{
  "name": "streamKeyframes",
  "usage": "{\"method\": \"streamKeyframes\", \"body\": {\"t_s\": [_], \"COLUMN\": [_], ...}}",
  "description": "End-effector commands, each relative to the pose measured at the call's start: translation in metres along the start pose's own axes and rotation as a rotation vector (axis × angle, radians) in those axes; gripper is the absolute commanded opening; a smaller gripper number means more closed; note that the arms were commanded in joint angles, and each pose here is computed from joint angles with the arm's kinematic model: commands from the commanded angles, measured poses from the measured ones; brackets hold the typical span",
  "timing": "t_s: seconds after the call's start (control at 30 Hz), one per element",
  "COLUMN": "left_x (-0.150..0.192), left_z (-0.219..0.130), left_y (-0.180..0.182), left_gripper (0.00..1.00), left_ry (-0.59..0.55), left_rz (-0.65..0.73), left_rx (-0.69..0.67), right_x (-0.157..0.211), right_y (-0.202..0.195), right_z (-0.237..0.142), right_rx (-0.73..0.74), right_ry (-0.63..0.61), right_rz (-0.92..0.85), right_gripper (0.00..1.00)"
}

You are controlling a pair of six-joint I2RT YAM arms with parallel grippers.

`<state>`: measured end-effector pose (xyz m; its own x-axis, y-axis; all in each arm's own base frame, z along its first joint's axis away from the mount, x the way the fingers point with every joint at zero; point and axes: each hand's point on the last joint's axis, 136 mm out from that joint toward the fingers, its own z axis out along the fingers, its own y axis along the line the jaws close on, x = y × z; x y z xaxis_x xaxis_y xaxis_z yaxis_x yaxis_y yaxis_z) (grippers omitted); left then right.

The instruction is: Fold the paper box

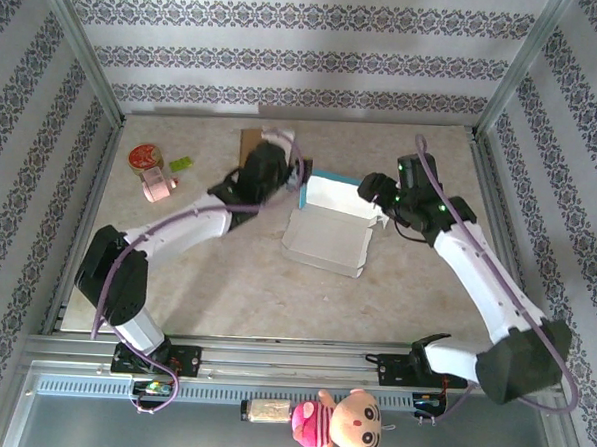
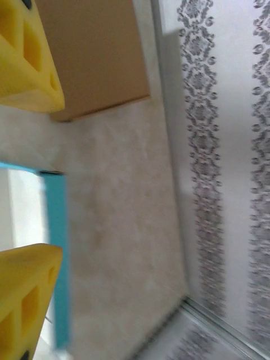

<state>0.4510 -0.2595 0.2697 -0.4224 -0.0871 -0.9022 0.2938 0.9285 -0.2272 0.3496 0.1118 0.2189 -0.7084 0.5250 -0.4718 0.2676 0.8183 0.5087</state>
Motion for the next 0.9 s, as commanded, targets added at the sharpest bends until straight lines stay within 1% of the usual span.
{"method": "streamKeyframes", "body": {"t_s": [0.0,0.07,0.13,0.2,0.27,0.33,0.37,0.4,0.47,0.5,0.67,0.87], "left_x": [0.055,0.051,0.049,0.047,0.047,0.049,0.051,0.054,0.059,0.061,0.074,0.086], "left_z": [0.01,0.02,0.031,0.038,0.047,0.06,0.065,0.07,0.077,0.079,0.086,0.091], "left_y": [0.02,0.023,0.027,0.027,0.024,0.011,0.007,0.006,0.006,0.008,0.011,0.011], "left_gripper": [0.63,0.64,0.66,0.67,0.69,0.73,0.73,0.73,0.74,0.73,0.63,0.53], "left_ry": [0.397,0.436,0.454,0.465,0.475,0.487,0.496,0.505,0.518,0.517,0.54,0.571], "left_rz": [-0.292,-0.39,-0.407,-0.391,-0.403,-0.459,-0.497,-0.525,-0.536,-0.537,-0.543,-0.562], "left_rx": [0.085,0.134,0.149,0.147,0.181,0.282,0.305,0.318,0.317,0.308,0.3,0.302], "right_x": [-0.017,-0.022,-0.028,-0.03,-0.028,-0.024,-0.022,-0.019,-0.015,-0.015,-0.01,-0.012], "right_y": [0.0,0.002,0.001,-0.003,-0.003,-0.005,-0.007,-0.008,-0.013,-0.015,-0.02,-0.026], "right_z": [0.016,0.029,0.039,0.049,0.06,0.071,0.075,0.079,0.084,0.086,0.094,0.099], "right_rx": [0.029,0.04,0.074,0.098,0.086,0.088,0.09,0.091,0.108,0.11,0.108,0.119], "right_ry": [0.02,0.049,0.052,0.066,0.097,0.131,0.149,0.164,0.176,0.173,0.189,0.184], "right_rz": [0.093,0.1,0.086,0.09,0.106,0.107,0.107,0.107,0.108,0.111,0.097,0.085], "right_gripper": [0.76,0.75,0.76,0.77,0.8,0.81,0.8,0.8,0.8,0.8,0.81,0.75]}}
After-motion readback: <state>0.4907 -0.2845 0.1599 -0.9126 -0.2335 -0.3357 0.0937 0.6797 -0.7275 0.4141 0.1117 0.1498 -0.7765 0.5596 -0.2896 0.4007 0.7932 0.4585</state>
